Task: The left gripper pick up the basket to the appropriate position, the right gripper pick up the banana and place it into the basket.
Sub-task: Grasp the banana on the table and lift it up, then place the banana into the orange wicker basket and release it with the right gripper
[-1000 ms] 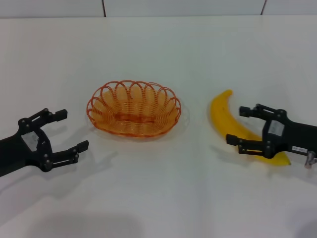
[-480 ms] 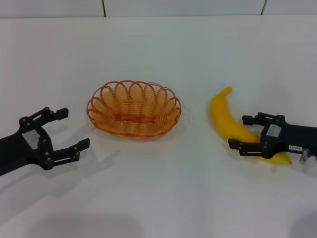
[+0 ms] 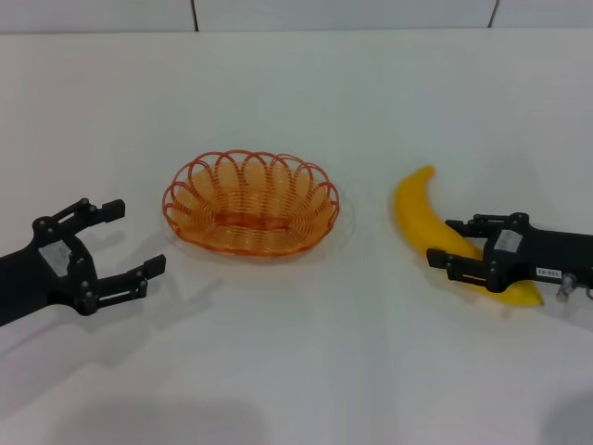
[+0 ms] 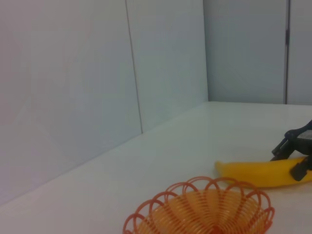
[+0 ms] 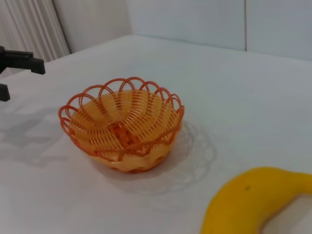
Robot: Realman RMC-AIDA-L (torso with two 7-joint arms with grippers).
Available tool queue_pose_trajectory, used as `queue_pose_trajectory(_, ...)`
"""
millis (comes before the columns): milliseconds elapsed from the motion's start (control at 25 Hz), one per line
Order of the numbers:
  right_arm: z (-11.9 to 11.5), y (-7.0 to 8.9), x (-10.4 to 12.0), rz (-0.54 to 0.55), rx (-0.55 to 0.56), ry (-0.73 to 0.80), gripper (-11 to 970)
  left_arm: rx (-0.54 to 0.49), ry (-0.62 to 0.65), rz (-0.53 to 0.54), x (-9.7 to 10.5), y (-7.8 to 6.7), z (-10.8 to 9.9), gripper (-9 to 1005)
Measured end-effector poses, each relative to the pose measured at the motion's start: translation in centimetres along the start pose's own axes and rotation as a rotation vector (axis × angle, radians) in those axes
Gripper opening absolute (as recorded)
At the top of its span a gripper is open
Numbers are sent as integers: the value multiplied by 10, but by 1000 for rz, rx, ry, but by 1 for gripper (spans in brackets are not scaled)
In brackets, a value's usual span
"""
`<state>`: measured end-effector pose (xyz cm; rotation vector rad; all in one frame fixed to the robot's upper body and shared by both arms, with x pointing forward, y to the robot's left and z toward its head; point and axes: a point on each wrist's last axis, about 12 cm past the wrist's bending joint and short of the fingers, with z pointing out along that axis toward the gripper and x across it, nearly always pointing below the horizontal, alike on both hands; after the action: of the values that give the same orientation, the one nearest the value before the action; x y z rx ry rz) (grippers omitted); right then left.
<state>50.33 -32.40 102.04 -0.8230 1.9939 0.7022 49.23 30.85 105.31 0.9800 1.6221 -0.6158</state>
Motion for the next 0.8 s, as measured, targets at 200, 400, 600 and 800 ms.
queue_pose_trajectory(200, -1, 0, -2, -2, -3, -15, 611, 2, -2, -4, 0, 0, 0, 908)
queue_pose_trajectory(400, 2, 3, -28, -108, -57, -159, 486, 6, 4, -7, 0, -1, 0, 908)
queue_pose_trajectory(600, 15, 16, -82, -324, -194, -452, 487, 33, 15, -31, 3, 0, 7, 908)
queue_pose_trajectory(800, 41, 25, -106, -367, -284, -475, 487, 71, 33, -65, -2, 4, 18, 908)
